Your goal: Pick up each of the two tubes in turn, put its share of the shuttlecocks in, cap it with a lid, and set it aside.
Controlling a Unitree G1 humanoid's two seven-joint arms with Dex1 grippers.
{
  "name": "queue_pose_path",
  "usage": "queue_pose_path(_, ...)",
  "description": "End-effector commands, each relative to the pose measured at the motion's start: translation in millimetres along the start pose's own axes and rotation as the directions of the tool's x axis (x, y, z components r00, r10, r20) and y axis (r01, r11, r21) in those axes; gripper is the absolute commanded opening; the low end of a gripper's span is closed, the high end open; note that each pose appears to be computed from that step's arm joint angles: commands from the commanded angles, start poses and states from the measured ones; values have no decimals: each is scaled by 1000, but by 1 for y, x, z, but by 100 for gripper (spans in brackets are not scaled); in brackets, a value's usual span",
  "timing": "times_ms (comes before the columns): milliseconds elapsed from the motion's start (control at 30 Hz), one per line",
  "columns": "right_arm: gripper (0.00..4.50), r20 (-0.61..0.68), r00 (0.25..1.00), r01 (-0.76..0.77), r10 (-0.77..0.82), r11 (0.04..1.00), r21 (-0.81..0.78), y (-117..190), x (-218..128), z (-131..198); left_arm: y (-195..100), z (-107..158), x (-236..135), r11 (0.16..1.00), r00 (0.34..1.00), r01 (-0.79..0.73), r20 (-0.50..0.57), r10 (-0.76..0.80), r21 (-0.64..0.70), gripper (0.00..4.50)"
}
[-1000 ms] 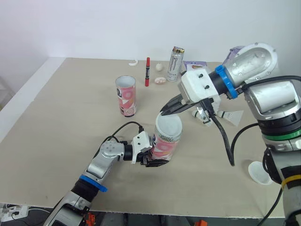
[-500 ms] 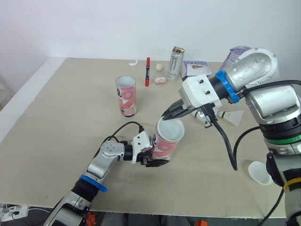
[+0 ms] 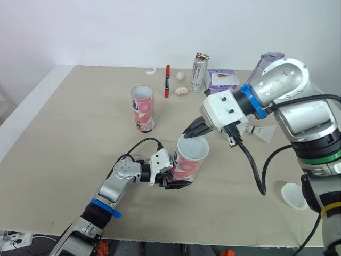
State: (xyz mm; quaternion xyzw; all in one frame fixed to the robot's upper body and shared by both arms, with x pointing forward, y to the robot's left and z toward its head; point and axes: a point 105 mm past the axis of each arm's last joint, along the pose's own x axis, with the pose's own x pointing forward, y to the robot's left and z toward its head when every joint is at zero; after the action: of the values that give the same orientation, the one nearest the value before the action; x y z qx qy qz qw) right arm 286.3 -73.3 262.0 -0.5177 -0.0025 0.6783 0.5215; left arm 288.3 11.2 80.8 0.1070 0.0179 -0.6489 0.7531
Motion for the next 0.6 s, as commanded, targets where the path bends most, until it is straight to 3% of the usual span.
queue_pose_path(33, 6, -2, 999, -35, 35, 999, -35, 4, 2, 1, 4, -19, -9, 998, 997, -49, -70, 45, -51, 345)
queue_pose_path(333, 6, -8, 1000, -23, 23, 999, -48, 0, 3, -1, 4, -20, -10, 997, 996, -54, -73, 50, -55, 345)
queue_pose_path(433, 80, -7, 1000, -12, 11, 999, -52, -2, 2, -1, 4, -20, -10, 997, 996, -54, -75, 49, -57, 345)
queue_pose_path(533, 185, -7, 1000, 14, -15, 998, -58, -6, -1, -1, 4, -20, -11, 997, 996, -53, -76, 48, -60, 345)
queue_pose_path(600, 185, -1, 999, 46, -46, 998, -52, -11, -7, 1, 4, -20, -11, 997, 996, -52, -77, 47, -61, 345)
